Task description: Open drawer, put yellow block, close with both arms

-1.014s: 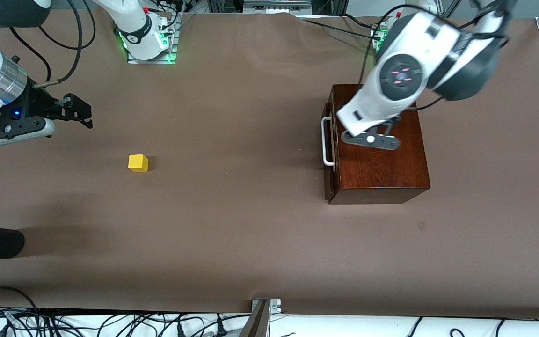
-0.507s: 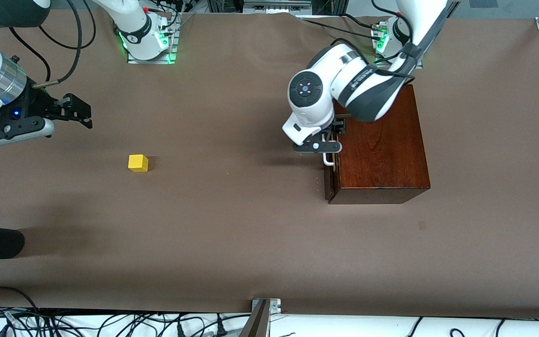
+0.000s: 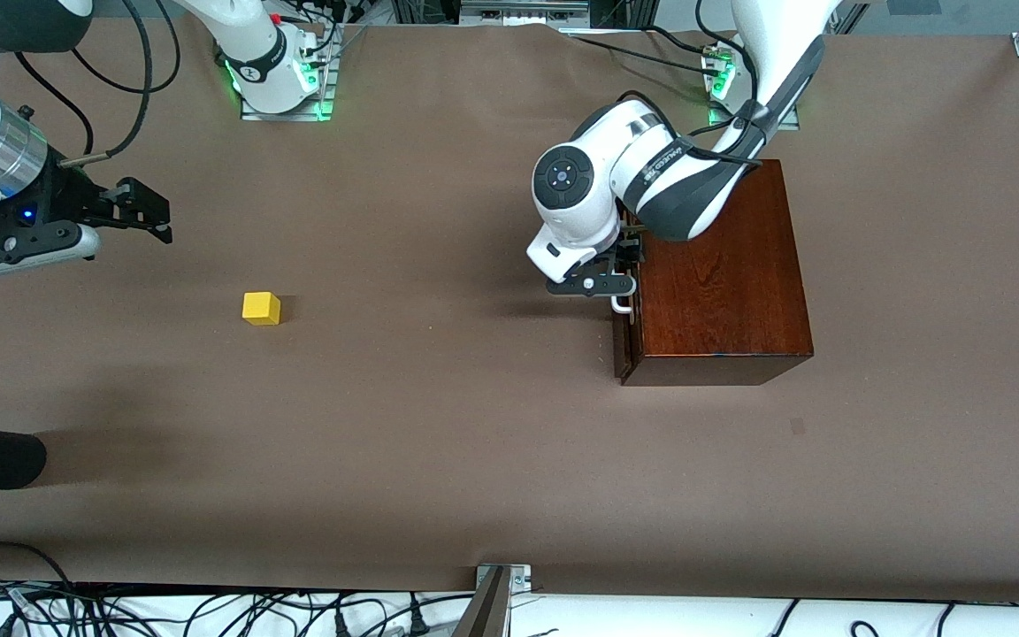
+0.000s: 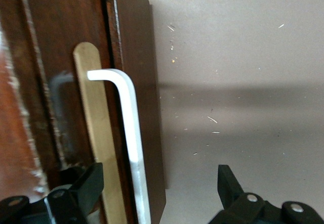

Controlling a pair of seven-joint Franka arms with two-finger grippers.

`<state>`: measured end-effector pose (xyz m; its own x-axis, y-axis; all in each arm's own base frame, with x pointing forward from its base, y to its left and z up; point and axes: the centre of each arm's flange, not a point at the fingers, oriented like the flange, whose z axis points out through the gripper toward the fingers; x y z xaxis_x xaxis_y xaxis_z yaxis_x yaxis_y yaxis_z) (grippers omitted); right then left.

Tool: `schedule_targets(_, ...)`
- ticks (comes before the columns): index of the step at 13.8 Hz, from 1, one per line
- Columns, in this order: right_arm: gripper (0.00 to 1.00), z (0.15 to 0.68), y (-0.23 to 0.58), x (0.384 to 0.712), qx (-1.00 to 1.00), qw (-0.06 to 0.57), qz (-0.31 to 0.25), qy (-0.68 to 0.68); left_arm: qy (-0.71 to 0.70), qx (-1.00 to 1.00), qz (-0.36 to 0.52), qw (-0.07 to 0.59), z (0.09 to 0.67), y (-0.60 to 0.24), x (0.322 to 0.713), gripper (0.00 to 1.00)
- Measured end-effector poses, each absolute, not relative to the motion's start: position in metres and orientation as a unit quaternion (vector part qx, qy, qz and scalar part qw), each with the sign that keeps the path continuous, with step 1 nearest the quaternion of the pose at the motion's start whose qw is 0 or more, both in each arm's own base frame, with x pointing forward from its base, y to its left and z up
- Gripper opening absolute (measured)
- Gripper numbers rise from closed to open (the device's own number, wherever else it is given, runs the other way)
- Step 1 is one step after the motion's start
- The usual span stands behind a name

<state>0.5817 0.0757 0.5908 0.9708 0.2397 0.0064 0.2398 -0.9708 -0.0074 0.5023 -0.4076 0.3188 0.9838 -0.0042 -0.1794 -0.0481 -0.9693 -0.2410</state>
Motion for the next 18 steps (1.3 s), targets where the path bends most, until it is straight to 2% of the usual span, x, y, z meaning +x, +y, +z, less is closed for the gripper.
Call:
schedule_targets(4, 1.0, 0.591, 0.076, 0.582, -0.993, 0.004, -0.003, -0.121, 0.014, -0.991, 0.078, 0.11, 0.304, -0.413, 0.496, 1.0)
schedule_targets(8, 1.0, 0.591, 0.075, 0.582, -0.993, 0.004, -0.003, -0.12, -0.002, -0.99, 0.067, 0.124, 0.271, -0.422, 0.484, 1.0)
schedule_targets(18, 1.0, 0.591, 0.075, 0.582, -0.993, 0.004, -0.003, -0.12, -0.016, -0.995, 0.016, 0.097, 0.275, -0.462, 0.474, 1.0)
